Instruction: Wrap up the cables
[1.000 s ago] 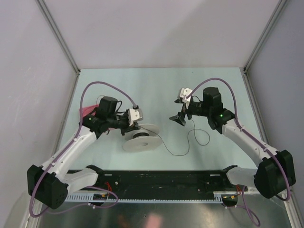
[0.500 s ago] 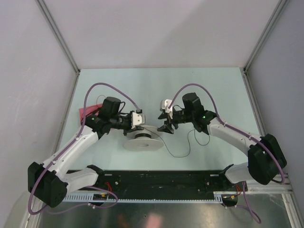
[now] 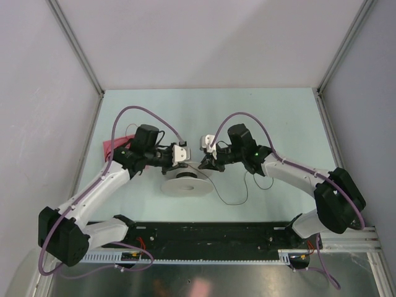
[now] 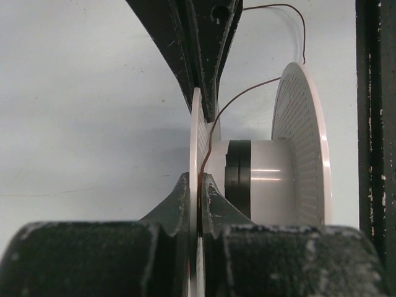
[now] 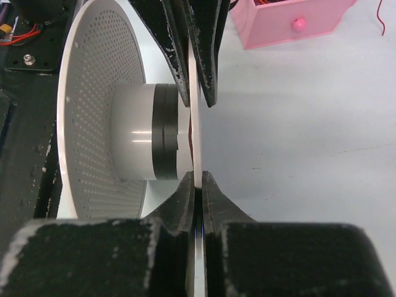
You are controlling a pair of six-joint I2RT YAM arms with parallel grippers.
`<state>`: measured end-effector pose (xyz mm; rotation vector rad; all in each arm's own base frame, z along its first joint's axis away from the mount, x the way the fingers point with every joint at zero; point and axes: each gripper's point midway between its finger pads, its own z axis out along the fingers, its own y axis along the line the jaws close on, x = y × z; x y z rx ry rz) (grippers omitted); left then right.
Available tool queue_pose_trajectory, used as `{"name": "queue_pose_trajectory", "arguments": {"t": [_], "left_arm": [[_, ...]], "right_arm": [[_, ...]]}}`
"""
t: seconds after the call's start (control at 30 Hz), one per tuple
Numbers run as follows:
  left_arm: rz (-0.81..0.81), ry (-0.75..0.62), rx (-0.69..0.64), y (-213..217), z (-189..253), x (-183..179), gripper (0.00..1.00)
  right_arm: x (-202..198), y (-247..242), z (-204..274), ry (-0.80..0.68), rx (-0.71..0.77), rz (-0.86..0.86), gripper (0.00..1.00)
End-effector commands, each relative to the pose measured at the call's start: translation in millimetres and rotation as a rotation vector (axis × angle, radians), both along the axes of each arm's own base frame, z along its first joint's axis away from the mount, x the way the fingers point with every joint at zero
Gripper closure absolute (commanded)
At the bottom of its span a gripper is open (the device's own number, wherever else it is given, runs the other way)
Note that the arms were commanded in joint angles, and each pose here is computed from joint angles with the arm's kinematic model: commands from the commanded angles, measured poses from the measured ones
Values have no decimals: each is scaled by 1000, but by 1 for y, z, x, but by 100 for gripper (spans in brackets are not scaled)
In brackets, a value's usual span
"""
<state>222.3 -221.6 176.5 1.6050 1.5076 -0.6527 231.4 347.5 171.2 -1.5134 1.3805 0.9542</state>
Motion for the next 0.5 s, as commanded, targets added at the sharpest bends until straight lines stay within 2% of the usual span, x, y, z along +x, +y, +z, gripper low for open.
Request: {"name": "queue_pose_trajectory", "arguments": {"t": [0.0, 0.47], "left_arm": [[-3, -87, 100, 8, -13, 16, 92], [3, -40, 159, 6, -30, 23, 86]], "right_arm": [[9, 12, 34, -81, 79, 21, 100], [10, 14, 40, -120, 92, 44, 100]]}}
